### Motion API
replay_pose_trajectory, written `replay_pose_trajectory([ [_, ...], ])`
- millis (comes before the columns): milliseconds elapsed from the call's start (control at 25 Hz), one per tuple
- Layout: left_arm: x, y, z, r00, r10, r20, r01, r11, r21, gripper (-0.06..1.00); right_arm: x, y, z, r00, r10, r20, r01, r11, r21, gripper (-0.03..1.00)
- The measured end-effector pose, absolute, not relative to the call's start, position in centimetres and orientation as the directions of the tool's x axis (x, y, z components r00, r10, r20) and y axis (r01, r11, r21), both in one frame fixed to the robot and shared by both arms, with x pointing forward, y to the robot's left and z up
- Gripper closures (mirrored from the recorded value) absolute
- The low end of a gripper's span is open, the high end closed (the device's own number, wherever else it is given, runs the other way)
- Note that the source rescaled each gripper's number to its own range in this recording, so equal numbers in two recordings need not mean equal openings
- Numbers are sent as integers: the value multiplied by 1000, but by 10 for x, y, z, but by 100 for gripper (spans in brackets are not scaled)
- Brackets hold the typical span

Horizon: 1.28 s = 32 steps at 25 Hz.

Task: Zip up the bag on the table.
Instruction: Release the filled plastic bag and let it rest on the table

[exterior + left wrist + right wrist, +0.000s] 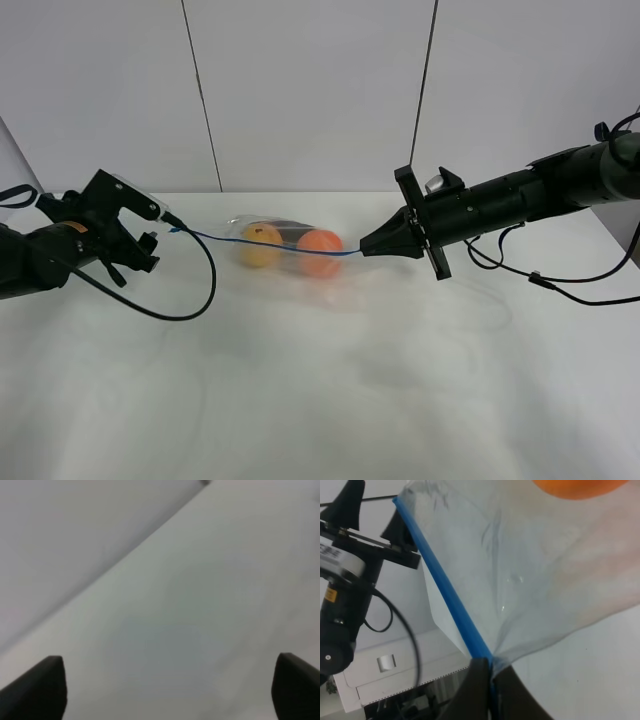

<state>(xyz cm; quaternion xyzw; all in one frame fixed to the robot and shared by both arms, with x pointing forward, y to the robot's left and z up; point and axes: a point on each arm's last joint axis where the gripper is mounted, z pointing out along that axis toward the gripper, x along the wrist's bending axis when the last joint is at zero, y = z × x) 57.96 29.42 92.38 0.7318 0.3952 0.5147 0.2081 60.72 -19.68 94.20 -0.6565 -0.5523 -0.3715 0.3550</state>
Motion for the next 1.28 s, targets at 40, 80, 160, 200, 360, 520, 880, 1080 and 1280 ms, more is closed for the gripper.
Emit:
replay_pose_trajectory([
  [40, 580, 297, 924, 127, 834, 537, 380, -541, 751, -1, 607, -197, 942, 114, 461, 880, 989, -138, -56, 97],
  [80, 579, 298, 923, 101, 871, 481, 395, -479, 784, -1, 607, -197, 942, 114, 461, 880, 989, -138, -56, 97],
  [160, 579, 301, 921, 63, 916, 396, 424, -383, 821, -1, 607, -197, 942, 114, 461, 880, 989, -138, -56, 97],
  [200, 578, 301, 919, 59, 929, 364, 444, -351, 824, -1, 607, -197, 942, 114, 461, 880, 989, -138, -56, 97],
  [360, 575, 303, 909, 64, 973, 221, 593, -215, 775, -1, 607, -197, 942, 114, 461, 880, 989, -138, -56, 97],
  [520, 580, 300, 910, 95, 985, 143, 693, -169, 701, -1, 607, -197, 942, 114, 461, 880, 989, -138, -56, 97],
  [880, 591, 283, 952, 134, 983, -123, 955, -95, 281, -1, 607, -197, 942, 114, 458, 882, 989, -134, -58, 97],
  [1080, 598, 287, 975, 50, 994, -102, 978, -28, 207, -1, 606, -196, 943, 111, 452, 885, 991, -123, -62, 97],
  [1280, 600, 290, 997, 16, 996, -82, 991, -5, 136, -1, 606, -196, 943, 111, 451, 885, 991, -121, -62, 97],
])
